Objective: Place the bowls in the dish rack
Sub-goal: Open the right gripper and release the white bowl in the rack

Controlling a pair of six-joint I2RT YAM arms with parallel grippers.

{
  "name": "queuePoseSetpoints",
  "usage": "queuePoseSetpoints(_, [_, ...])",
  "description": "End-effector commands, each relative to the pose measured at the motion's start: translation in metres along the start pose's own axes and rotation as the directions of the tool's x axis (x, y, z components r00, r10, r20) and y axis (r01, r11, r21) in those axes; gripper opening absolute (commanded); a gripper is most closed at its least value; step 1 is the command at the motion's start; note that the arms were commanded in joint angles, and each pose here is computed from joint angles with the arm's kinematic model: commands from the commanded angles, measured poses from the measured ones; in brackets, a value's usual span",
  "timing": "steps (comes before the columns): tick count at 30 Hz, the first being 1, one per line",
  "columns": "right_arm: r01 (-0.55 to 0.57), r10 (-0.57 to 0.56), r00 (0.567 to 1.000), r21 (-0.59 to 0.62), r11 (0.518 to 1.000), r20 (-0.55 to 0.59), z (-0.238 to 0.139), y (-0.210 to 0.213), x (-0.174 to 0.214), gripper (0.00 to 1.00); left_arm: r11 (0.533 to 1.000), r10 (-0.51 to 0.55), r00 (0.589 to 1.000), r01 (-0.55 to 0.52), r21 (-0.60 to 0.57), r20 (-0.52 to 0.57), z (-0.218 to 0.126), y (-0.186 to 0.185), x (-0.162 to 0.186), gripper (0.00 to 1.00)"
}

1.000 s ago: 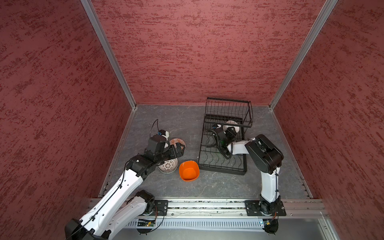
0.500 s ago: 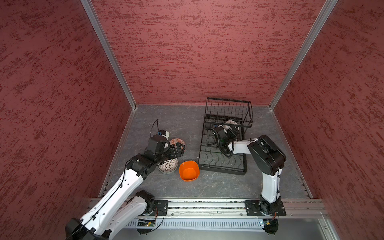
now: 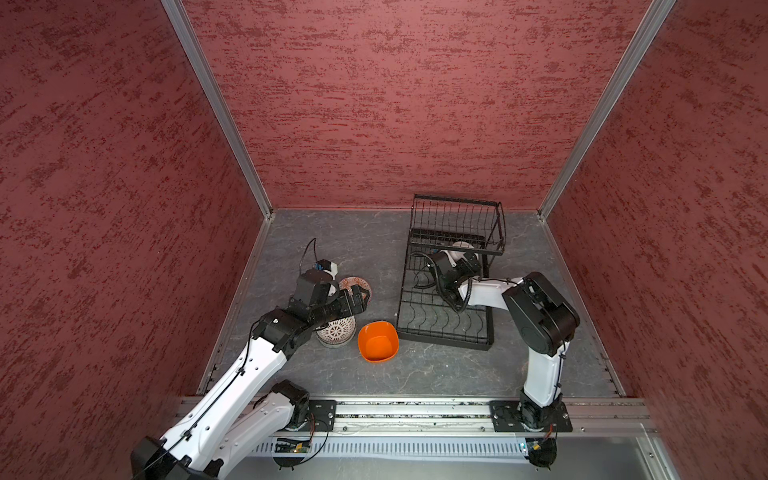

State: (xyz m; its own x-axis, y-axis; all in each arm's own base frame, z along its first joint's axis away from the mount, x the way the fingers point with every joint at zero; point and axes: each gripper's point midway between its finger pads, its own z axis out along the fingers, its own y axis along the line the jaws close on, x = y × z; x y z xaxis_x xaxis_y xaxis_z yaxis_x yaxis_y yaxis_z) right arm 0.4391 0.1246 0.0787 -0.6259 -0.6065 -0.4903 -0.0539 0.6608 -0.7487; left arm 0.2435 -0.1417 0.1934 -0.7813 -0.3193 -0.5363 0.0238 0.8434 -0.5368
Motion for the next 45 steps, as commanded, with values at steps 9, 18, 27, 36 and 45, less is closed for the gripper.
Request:
queuePoseSetpoints(9, [-0.042,0.043,0.999,-0.154,0.987,0.0,-0.016,0.024,-0.003,0.99,1.0,0.01,1.0,-0.01,-0.009,-0.009,0.0,0.001,0.0,1.0])
queuePoseSetpoints(18, [-0.151,0.154,0.988,-0.251,0.956,-0.007,-0.032,0.024,-0.009,0.99,1.0,0.004,1.0,-0.005,-0.027,-0.017,0.0,0.005,0.002,1.0])
queuePoseSetpoints(27, [-0.308,0.315,0.948,-0.419,0.854,-0.054,-0.062,0.027,-0.011,0.98,0.999,0.0,1.0,0.0,-0.035,-0.023,0.0,0.007,0.004,1.0])
queuePoseSetpoints(36, [-0.365,0.372,0.92,-0.622,0.692,-0.125,-0.101,0.042,-0.01,0.98,0.996,-0.007,0.998,0.002,-0.085,-0.062,0.0,0.015,0.01,1.0])
queuePoseSetpoints(45, [-0.381,0.405,0.895,-0.792,0.477,-0.187,-0.144,0.059,-0.012,0.99,0.993,-0.027,0.995,0.015,-0.119,-0.101,0.001,0.021,0.019,1.0])
